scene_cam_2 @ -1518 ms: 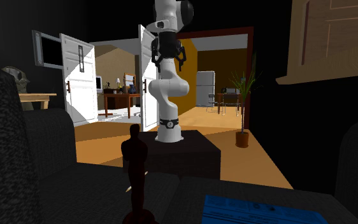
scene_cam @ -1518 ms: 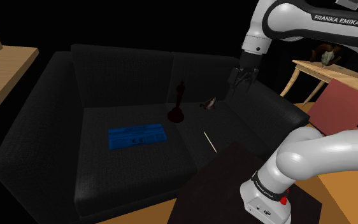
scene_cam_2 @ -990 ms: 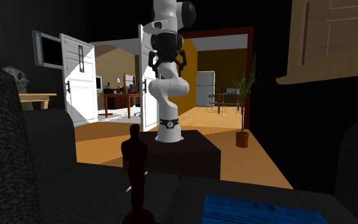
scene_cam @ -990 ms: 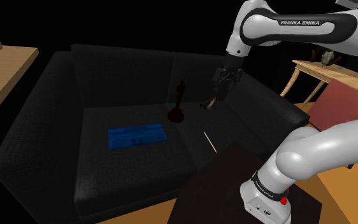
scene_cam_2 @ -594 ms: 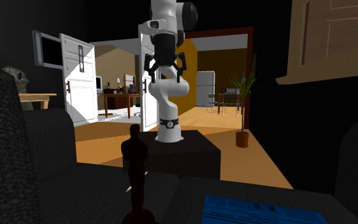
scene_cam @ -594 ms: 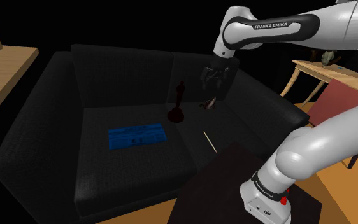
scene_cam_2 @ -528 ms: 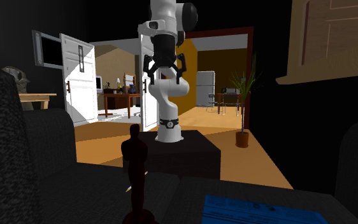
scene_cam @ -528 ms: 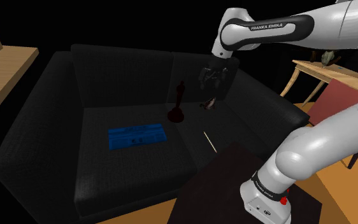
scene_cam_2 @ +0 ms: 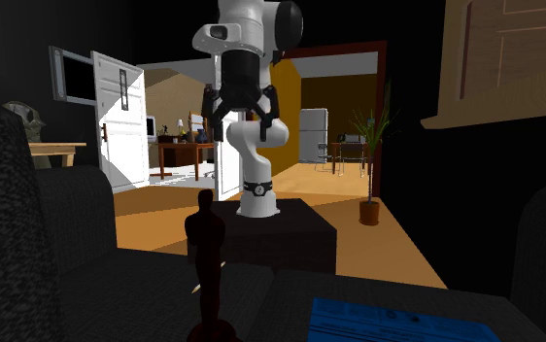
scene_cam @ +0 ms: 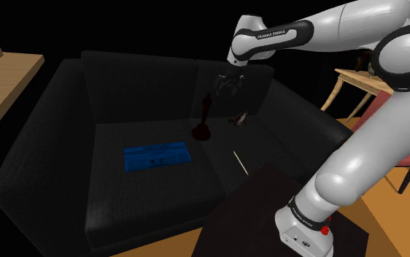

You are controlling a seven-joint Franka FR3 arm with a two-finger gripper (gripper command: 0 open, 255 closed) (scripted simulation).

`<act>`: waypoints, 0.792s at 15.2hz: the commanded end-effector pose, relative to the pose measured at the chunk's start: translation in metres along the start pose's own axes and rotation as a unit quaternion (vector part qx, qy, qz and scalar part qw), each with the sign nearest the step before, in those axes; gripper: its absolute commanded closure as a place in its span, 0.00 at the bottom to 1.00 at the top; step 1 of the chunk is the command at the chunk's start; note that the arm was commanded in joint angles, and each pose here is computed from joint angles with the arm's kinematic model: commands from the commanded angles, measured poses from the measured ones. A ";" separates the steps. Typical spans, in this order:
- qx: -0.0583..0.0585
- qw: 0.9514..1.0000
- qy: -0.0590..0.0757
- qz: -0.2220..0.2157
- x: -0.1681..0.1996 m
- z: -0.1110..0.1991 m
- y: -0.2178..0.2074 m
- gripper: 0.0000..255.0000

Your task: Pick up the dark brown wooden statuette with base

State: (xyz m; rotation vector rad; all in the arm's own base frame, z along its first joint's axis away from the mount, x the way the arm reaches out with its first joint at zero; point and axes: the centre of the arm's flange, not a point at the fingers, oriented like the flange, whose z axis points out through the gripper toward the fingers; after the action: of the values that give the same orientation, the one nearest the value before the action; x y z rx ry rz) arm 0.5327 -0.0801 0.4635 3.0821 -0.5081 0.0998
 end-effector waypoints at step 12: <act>-0.013 0.998 0.051 0.037 0.129 0.045 -0.004 0.00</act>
State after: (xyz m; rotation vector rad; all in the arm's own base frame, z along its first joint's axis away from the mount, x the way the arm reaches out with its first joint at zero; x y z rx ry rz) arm 0.6536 -0.1182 0.4318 3.0164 -0.6088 0.2425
